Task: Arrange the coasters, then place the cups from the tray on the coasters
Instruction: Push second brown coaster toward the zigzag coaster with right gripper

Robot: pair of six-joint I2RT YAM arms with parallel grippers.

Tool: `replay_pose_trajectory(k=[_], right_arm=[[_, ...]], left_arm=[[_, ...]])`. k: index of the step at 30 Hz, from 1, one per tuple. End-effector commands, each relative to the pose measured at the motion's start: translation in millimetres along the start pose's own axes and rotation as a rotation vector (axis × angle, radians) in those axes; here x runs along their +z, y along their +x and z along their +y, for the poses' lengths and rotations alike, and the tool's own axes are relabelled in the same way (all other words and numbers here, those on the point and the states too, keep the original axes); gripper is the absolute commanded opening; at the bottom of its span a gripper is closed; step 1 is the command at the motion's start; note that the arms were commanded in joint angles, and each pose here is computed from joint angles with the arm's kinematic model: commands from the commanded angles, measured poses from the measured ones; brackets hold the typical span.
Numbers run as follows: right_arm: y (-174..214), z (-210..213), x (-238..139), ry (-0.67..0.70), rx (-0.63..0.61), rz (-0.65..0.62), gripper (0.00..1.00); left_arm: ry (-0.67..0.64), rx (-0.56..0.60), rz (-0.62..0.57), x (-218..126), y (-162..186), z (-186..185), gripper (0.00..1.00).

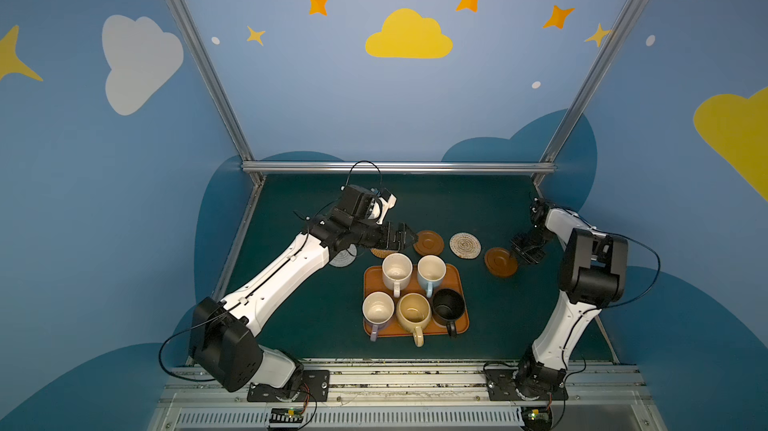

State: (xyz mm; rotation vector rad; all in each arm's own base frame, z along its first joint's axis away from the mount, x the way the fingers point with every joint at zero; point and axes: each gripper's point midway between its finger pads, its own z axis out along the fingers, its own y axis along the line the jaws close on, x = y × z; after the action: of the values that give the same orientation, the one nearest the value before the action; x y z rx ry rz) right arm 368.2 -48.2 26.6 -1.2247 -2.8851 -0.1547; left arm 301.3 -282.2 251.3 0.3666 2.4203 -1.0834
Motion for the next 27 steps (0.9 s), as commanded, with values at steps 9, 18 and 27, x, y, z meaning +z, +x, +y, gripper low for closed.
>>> replay_pose_trajectory(k=[9,18,27], right_arm=[[1,-5,-39,0.025,-0.054,-0.088,0.45],[55,-3,-55,-0.063,-0.133,-0.034,0.55],[80,10,-42,-0.124,-0.104,0.028,0.86]], left_arm=[[-0.008,-0.001,-0.022,-12,1,4,1.0],[0.001,-0.01,-0.028,-13,0,4,1.0],[0.006,-0.03,-0.04,-15,1,3,1.0]])
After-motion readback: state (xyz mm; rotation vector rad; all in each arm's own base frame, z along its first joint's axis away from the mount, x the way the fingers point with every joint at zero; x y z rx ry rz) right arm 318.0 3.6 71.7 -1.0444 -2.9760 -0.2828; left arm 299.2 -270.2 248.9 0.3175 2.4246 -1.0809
